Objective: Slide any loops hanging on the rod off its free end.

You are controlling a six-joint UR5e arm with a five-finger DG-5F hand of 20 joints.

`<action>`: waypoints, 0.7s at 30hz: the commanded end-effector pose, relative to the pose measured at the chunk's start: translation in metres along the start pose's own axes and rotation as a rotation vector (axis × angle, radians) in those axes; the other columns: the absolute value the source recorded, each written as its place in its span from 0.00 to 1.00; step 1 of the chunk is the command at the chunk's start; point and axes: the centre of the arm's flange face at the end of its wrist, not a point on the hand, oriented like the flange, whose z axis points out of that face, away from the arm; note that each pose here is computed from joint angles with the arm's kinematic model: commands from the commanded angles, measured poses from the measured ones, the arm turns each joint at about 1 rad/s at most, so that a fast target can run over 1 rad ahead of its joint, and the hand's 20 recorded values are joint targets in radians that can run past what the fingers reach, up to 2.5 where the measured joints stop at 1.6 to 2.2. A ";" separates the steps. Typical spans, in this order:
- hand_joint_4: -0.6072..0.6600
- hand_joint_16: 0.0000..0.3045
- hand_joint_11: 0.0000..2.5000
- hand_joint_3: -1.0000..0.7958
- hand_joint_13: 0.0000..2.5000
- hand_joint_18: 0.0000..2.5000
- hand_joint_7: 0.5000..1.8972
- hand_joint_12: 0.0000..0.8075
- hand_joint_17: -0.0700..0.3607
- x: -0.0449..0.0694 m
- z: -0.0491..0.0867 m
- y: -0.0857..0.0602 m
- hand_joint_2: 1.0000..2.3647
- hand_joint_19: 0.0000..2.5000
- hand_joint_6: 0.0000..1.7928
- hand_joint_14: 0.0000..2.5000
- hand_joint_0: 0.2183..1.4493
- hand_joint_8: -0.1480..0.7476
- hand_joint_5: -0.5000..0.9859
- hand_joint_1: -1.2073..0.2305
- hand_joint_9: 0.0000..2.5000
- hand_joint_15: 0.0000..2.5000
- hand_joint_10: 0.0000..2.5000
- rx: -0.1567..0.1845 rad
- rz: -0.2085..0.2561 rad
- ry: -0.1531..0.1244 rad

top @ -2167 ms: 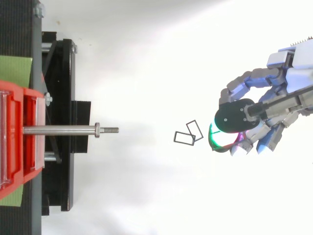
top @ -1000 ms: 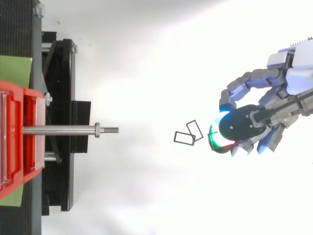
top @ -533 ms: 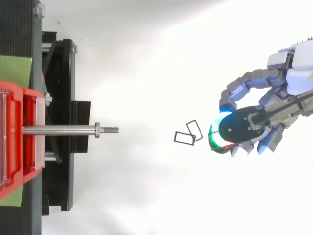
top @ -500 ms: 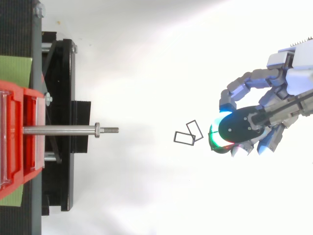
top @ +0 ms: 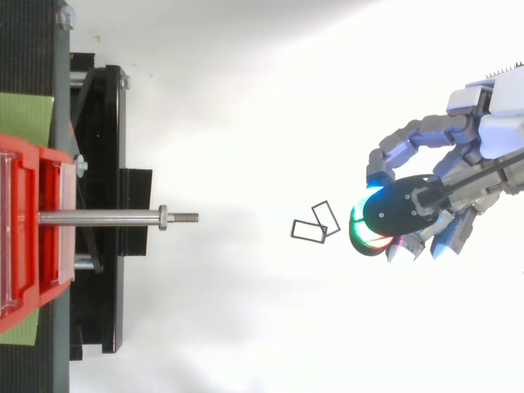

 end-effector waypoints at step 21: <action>0.42 0.16 0.19 0.49 0.38 0.40 0.47 0.37 0.41 0.006 -0.034 0.015 0.01 0.17 0.51 0.00 0.31 0.51 0.24 0.32 0.41 0.09 0.01 -0.020 -0.014 0.005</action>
